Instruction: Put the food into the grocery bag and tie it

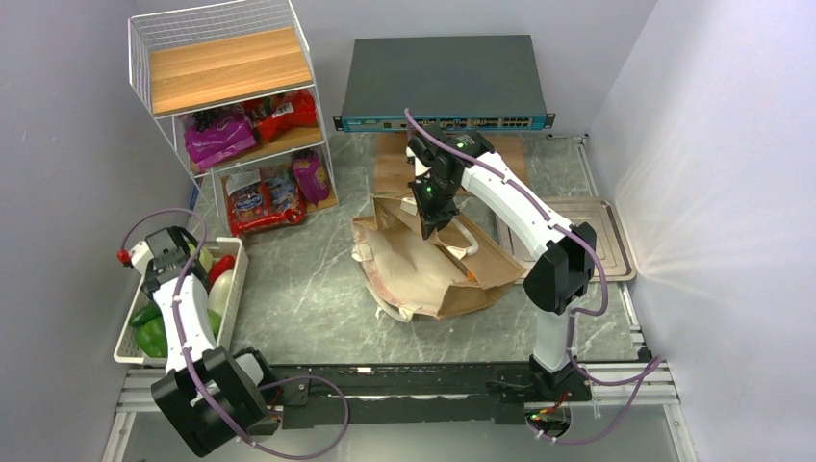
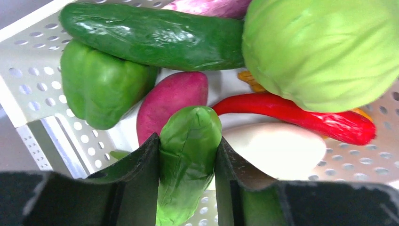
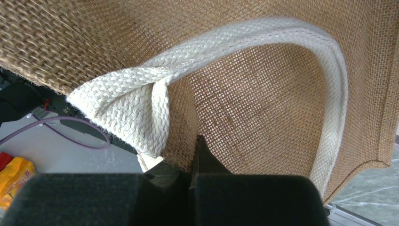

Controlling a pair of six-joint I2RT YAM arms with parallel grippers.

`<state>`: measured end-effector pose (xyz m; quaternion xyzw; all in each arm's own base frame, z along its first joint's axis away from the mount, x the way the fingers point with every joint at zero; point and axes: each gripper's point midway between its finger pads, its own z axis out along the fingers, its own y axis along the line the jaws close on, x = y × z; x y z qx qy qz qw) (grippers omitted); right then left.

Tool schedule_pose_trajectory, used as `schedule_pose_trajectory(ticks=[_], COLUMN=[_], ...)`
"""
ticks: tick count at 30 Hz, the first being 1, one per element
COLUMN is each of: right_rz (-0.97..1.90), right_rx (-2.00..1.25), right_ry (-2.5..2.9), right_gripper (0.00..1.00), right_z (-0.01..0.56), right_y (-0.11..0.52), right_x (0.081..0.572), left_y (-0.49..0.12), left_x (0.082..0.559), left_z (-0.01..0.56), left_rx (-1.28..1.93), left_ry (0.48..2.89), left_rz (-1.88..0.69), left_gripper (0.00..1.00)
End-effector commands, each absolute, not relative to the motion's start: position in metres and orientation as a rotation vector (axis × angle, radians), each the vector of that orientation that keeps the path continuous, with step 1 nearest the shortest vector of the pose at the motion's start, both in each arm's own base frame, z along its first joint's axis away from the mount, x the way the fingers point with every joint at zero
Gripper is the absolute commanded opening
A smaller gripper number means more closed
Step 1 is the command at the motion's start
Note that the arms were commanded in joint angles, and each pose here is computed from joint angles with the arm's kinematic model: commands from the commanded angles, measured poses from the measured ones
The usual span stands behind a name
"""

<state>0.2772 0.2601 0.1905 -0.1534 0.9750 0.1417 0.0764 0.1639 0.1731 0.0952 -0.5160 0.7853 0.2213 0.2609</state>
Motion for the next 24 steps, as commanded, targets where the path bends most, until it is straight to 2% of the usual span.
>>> schedule_pose_trajectory(ticks=[1,6,17,24], right_rz=[0.437,0.436,0.403,0.404], right_rx=[-0.468,-0.469,-0.446,-0.443], right_ry=[2.874,2.873,2.872,2.865], right_gripper=[0.00,0.00,0.00,0.00], right_z=[0.206,0.207,0.204,0.206], right_y=[0.255,0.254,0.248,0.247], right_x=[0.275,0.274,0.273,0.272], left_y=[0.164,0.143,0.154,0.139], left_x=[0.192,0.214,0.184,0.202], left_z=[0.118,0.129,0.142,0.155], left_rx=[-1.318,-1.226,-1.465,-1.324], left_ry=[2.112,2.128,2.148,2.160], left_rz=[0.417,0.211,0.383,0.226], left_gripper=[0.00,0.00,0.00,0.00])
